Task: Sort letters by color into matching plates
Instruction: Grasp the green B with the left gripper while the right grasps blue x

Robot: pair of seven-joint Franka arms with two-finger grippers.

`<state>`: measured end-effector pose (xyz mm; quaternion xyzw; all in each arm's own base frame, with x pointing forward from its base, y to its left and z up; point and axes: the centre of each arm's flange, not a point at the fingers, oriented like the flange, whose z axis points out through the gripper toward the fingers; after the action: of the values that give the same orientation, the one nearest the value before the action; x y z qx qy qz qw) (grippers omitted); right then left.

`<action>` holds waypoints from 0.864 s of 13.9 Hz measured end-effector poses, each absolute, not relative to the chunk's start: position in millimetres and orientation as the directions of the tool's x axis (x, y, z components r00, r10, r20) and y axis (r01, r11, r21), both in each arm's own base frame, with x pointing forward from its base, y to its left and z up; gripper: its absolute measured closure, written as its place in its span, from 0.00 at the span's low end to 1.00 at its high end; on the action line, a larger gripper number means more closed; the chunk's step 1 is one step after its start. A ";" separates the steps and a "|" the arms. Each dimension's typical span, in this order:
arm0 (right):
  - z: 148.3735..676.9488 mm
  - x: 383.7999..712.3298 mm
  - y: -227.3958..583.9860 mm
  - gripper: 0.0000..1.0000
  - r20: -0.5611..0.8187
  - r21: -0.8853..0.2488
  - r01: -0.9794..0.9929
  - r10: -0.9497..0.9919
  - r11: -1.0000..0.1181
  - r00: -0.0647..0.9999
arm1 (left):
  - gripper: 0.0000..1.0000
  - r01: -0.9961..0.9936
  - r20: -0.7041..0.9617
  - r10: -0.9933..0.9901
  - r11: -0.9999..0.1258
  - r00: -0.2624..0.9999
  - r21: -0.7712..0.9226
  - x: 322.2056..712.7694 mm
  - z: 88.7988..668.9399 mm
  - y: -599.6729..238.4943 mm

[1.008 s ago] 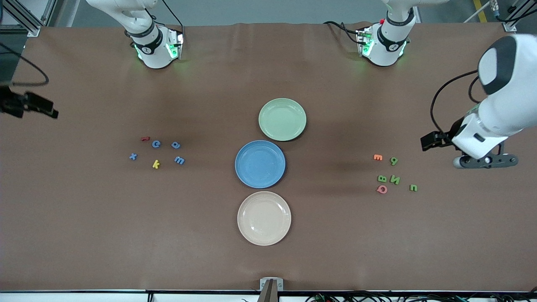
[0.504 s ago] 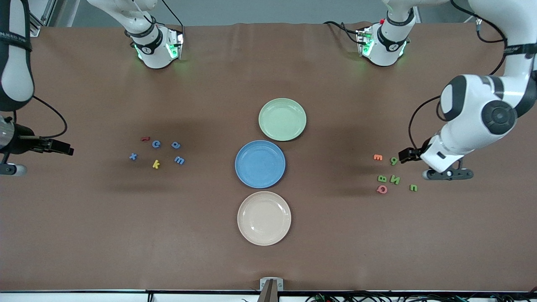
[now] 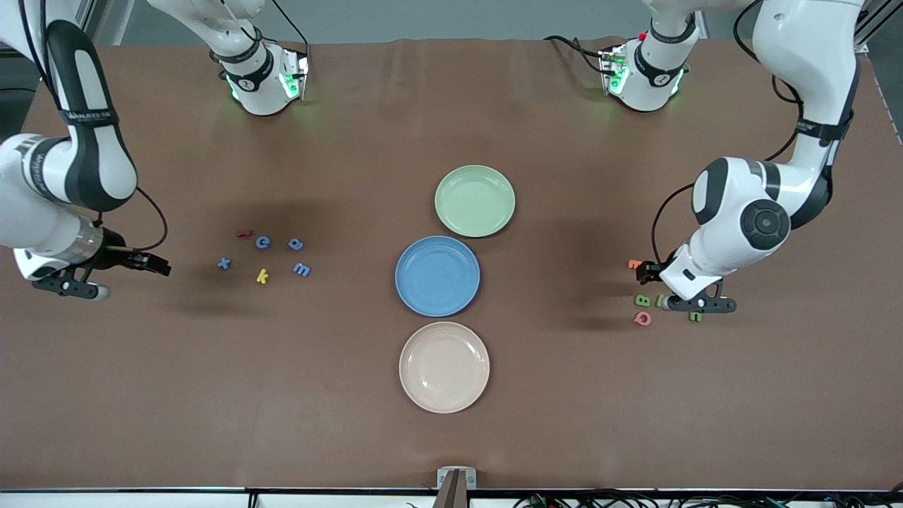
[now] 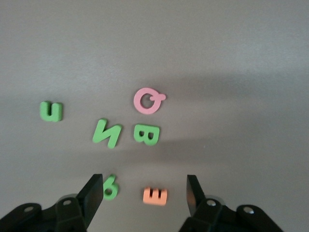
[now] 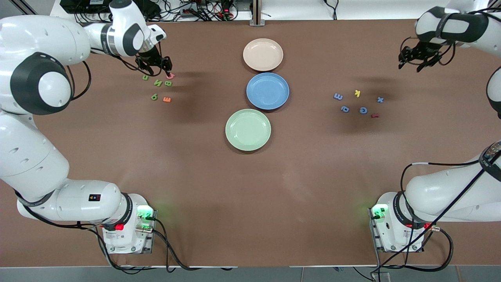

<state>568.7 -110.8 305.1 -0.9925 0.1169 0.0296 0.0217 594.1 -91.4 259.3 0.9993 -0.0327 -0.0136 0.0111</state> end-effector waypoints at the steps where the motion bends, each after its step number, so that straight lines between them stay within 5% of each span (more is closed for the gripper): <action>1: 294.3 567.5 -108.0 0.21 -0.065 -0.041 -0.241 -0.238 -0.970 0.969 | 0.24 -0.066 -0.020 -0.066 -0.997 0.998 0.027 594.6 249.0 -92.0; 7: 240.0 552.2 -73.3 0.21 -0.046 -0.033 -0.299 -0.297 -0.954 0.954 | 0.38 -0.106 -0.005 -0.107 -0.994 0.994 0.013 595.2 198.1 -94.1; 12: 219.6 542.3 -59.7 0.26 -0.043 -0.026 -0.311 -0.310 -0.950 0.950 | 0.40 -0.135 -0.009 -0.135 -0.991 0.991 -0.011 596.5 190.0 -90.6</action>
<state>542.3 -59.7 219.6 -0.9872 0.1572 0.0193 0.0163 596.5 -90.6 190.0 0.9977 -0.0675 -0.0039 -0.0057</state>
